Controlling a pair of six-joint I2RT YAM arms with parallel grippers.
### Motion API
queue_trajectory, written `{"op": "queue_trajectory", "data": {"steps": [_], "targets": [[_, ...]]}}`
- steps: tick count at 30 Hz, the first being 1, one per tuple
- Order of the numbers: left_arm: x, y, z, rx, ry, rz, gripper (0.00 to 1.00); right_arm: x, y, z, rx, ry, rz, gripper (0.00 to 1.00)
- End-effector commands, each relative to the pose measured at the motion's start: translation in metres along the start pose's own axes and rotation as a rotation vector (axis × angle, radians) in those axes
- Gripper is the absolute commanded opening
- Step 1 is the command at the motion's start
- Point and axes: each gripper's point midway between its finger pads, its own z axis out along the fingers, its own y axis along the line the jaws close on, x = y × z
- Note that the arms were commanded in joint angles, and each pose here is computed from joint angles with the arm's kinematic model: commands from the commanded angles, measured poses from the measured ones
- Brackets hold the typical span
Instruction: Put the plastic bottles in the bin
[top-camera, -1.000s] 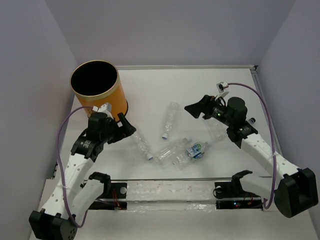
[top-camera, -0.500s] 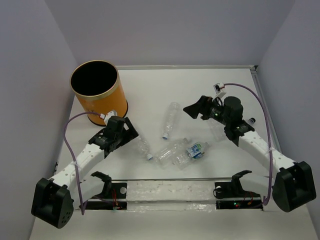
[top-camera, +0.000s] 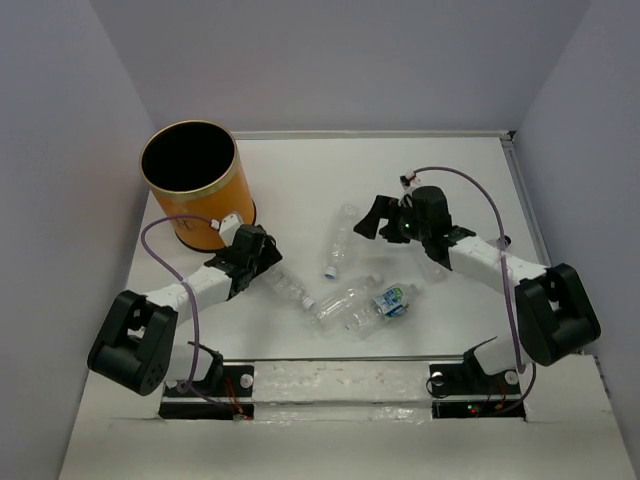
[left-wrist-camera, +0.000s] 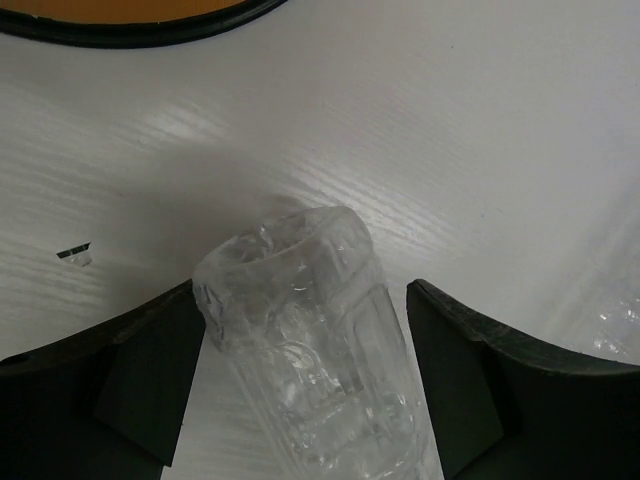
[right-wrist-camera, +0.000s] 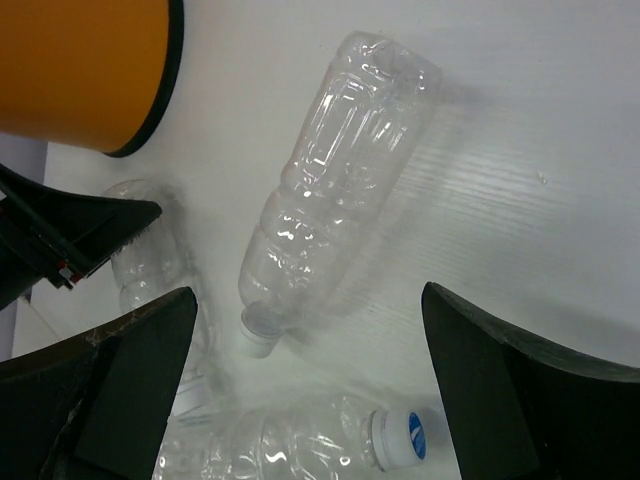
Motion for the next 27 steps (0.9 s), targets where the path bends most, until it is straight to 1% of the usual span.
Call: {"op": "queue_trajectory", "data": {"steps": [1, 2, 3, 5, 8, 9, 10, 11, 14, 15, 16, 17, 18, 19, 20, 21, 22, 23, 24, 25, 26, 27], "targets": [[-0.017, -0.012, 0.01, 0.03, -0.1, -0.031, 0.85, -0.016, 0.016, 0.024, 0.022, 0.001, -0.074, 1.0], [-0.018, -0.012, 0.01, 0.034, -0.102, -0.034, 0.82, -0.016, 0.013, 0.036, 0.047, 0.009, -0.074, 1.0], [-0.018, -0.013, 0.01, 0.041, -0.104, -0.035, 0.72, -0.01, 0.015, 0.044, 0.05, 0.028, -0.084, 1.0], [-0.021, -0.015, 0.006, 0.057, -0.116, -0.035, 0.6, -0.008, 0.008, 0.057, 0.085, 0.039, -0.087, 1.0], [-0.028, -0.016, -0.003, 0.071, -0.139, -0.027, 0.53, -0.007, -0.015, 0.084, 0.17, 0.054, -0.083, 1.0], [-0.028, -0.014, -0.005, 0.067, -0.137, -0.021, 0.49, -0.006, -0.021, 0.09, 0.196, 0.063, -0.087, 1.0], [-0.03, -0.014, -0.008, 0.069, -0.143, -0.017, 0.47, -0.005, -0.029, 0.102, 0.222, 0.073, -0.089, 1.0], [-0.035, -0.016, -0.015, 0.079, -0.151, -0.009, 0.43, -0.004, -0.036, 0.107, 0.244, 0.079, -0.088, 1.0], [-0.057, -0.026, -0.038, 0.119, -0.207, -0.006, 0.43, 0.002, -0.042, 0.123, 0.251, 0.1, -0.065, 1.0], [-0.061, -0.023, -0.045, 0.108, -0.214, 0.005, 0.42, 0.002, -0.042, 0.126, 0.248, 0.101, -0.051, 0.96], [-0.07, -0.027, -0.053, 0.12, -0.237, 0.007, 0.39, 0.002, -0.041, 0.129, 0.244, 0.099, -0.043, 0.93], [-0.089, -0.035, -0.072, 0.151, -0.283, 0.004, 0.39, 0.001, -0.041, 0.132, 0.243, 0.096, -0.038, 0.89], [-0.097, -0.035, -0.086, 0.16, -0.307, 0.001, 0.39, -0.003, -0.04, 0.134, 0.239, 0.078, -0.032, 0.81], [-0.103, -0.038, -0.091, 0.164, -0.315, 0.003, 0.37, -0.004, -0.039, 0.134, 0.234, 0.07, -0.029, 0.78], [-0.116, -0.044, -0.108, 0.197, -0.35, -0.009, 0.37, -0.009, -0.038, 0.133, 0.24, 0.051, -0.031, 0.74], [-0.134, -0.054, -0.126, 0.226, -0.386, -0.01, 0.37, -0.011, -0.039, 0.134, 0.245, 0.044, -0.028, 0.67], [-0.162, -0.067, -0.155, 0.268, -0.455, -0.038, 0.37, -0.017, -0.036, 0.133, 0.244, 0.023, -0.025, 0.59], [-0.162, -0.063, -0.154, 0.248, -0.459, -0.022, 0.37, -0.018, -0.035, 0.133, 0.241, 0.019, -0.024, 0.57], [-0.191, -0.074, -0.182, 0.274, -0.528, -0.045, 0.37, -0.024, -0.029, 0.13, 0.228, 0.002, -0.023, 0.56], [-0.207, -0.079, -0.194, 0.266, -0.567, -0.02, 0.37, -0.03, -0.023, 0.128, 0.209, -0.018, -0.02, 0.48], [-0.221, -0.083, -0.205, 0.262, -0.602, -0.017, 0.37, -0.036, -0.017, 0.126, 0.194, -0.036, -0.021, 0.45], [-0.25, -0.095, -0.237, 0.292, -0.673, -0.04, 0.37, -0.047, -0.007, 0.119, 0.171, -0.066, -0.024, 0.44]]}}
